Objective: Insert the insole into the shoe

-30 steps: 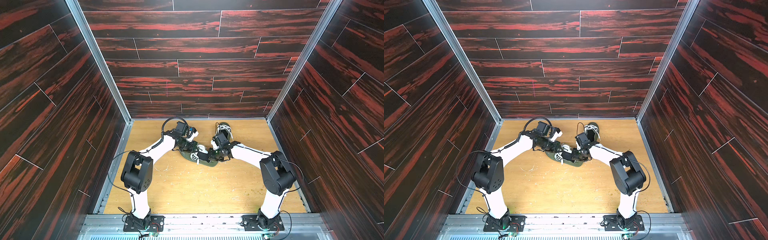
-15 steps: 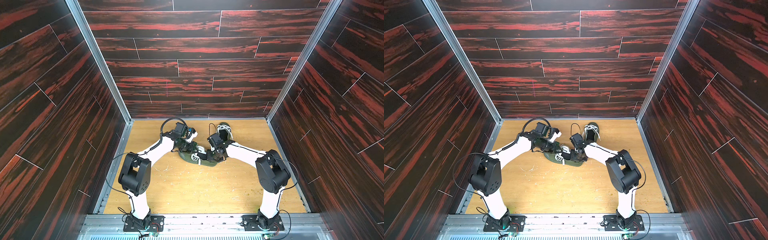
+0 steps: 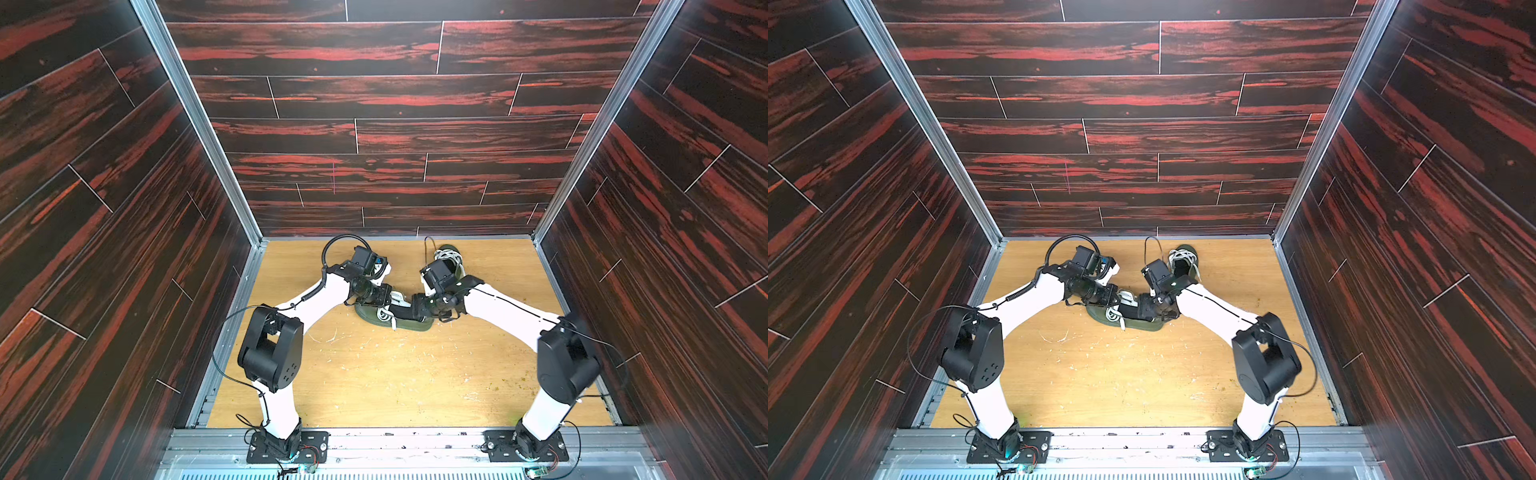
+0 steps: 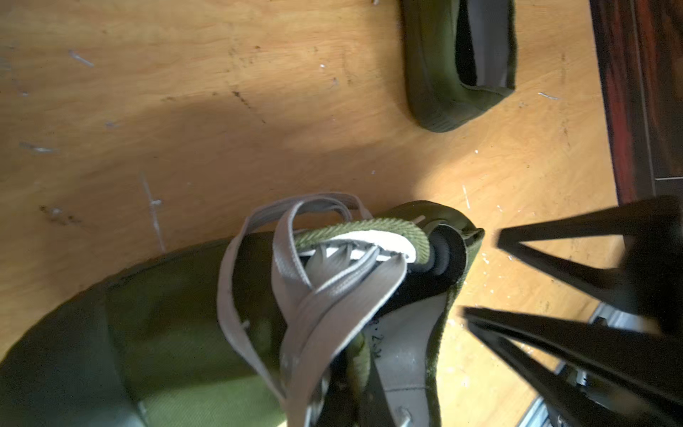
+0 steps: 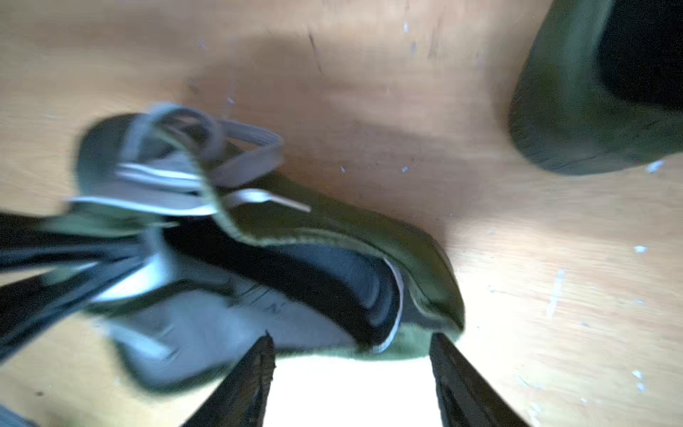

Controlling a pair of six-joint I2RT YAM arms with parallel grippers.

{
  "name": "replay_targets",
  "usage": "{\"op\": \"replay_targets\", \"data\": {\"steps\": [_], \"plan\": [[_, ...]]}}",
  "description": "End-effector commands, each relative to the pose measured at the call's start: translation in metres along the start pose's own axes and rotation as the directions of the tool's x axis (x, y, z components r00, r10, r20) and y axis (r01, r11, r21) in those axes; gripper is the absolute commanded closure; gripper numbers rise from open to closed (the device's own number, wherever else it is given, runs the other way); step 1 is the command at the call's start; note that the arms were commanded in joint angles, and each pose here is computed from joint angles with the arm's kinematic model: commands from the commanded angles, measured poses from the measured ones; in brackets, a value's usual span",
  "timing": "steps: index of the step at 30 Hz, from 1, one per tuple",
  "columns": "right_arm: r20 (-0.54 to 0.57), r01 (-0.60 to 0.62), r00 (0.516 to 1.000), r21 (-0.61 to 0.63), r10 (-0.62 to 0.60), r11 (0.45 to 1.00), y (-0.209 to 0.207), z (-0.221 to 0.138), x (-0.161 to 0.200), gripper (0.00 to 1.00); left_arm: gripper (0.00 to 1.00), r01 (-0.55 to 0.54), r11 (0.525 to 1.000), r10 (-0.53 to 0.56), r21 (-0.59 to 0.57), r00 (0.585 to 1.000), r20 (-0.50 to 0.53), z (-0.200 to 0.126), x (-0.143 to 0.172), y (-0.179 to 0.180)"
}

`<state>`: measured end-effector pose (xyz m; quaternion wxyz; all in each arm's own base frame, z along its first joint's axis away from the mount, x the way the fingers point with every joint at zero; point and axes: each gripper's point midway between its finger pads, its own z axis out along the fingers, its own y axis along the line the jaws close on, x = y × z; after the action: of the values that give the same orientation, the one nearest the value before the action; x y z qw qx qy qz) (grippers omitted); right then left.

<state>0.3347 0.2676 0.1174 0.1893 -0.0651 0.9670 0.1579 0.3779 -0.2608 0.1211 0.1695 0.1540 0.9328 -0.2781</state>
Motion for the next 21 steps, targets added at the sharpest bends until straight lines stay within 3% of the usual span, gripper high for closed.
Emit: {"op": "replay_targets", "data": {"steps": [1,11,17,21], "plan": [[0.031,0.029,0.999,0.018,-0.029,0.999,0.0,-0.018,-0.008,0.29,1.0,-0.014,1.0,0.014,-0.002,0.999,0.034,-0.006,-0.014,-0.003],[-0.053,0.067,0.997,0.118,-0.061,0.991,-0.023,0.032,0.004,0.3,1.0,-0.014,1.0,0.014,0.002,0.999,0.049,-0.009,-0.017,-0.006],[-0.067,0.017,0.998,0.307,0.004,0.952,-0.071,0.063,0.014,0.33,1.0,-0.024,1.0,0.024,-0.007,0.998,0.055,-0.013,-0.017,-0.007],[-0.107,0.05,0.994,0.381,-0.009,0.923,-0.084,0.056,0.023,0.35,1.0,-0.021,0.999,0.023,-0.048,0.998,0.054,-0.015,-0.016,-0.001]]}}
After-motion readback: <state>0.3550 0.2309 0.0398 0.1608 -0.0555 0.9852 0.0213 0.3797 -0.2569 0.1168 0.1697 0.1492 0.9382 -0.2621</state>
